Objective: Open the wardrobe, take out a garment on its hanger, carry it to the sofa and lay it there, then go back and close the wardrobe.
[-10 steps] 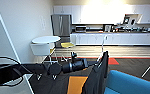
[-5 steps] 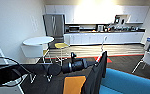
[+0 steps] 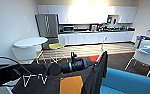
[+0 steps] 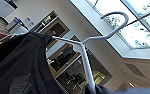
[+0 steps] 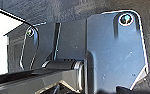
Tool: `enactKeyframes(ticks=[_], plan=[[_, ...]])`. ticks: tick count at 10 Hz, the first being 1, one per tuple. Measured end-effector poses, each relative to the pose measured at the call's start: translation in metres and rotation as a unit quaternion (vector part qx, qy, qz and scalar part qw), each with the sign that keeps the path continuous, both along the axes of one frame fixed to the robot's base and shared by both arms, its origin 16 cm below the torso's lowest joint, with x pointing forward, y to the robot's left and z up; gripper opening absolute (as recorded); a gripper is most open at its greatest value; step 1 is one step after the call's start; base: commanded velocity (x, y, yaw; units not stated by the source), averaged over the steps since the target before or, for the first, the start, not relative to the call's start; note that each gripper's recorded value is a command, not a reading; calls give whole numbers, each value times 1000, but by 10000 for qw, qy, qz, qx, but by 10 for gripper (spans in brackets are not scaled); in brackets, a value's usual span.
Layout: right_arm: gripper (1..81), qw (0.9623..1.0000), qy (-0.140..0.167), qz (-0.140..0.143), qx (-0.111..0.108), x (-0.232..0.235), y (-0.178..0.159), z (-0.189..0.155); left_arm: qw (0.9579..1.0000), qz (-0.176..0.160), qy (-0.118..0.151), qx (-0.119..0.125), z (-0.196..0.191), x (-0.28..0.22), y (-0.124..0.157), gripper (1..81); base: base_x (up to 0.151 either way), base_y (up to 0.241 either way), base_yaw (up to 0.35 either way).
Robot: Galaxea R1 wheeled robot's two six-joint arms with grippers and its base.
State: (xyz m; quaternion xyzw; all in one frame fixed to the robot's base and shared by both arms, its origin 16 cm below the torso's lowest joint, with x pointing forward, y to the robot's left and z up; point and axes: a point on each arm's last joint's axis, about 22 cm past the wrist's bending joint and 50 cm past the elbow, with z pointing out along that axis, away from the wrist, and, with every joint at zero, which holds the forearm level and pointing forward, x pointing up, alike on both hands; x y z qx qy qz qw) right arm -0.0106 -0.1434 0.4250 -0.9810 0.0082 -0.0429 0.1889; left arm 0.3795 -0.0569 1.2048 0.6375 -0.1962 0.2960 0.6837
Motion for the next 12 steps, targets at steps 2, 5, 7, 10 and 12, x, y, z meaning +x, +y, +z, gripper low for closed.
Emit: enactKeyframes(ticks=[2,5,7,10,12], plan=[[811,10000,14,-22,-8,0,-1,0,10000,-21,0,-4,0,-2,-1,10,0,0,-158],[811,10000,-3,-36,-3,2,-1,0,10000,-49,-7,-10,1,-4,-2,10,0,0,-159],[811,10000,20,-35,-6,0,-1,0,10000,-82,-13,-18,1,-7,-3,10,0,0,-158],[811,10000,14,-37,-3,0,0,0,10000,-76,-24,-15,-1,-7,-2,10,0,0,-158],[811,10000,16,-36,-2,0,0,0,10000,-80,-22,-16,-3,-8,-3,10,0,0,-161]])
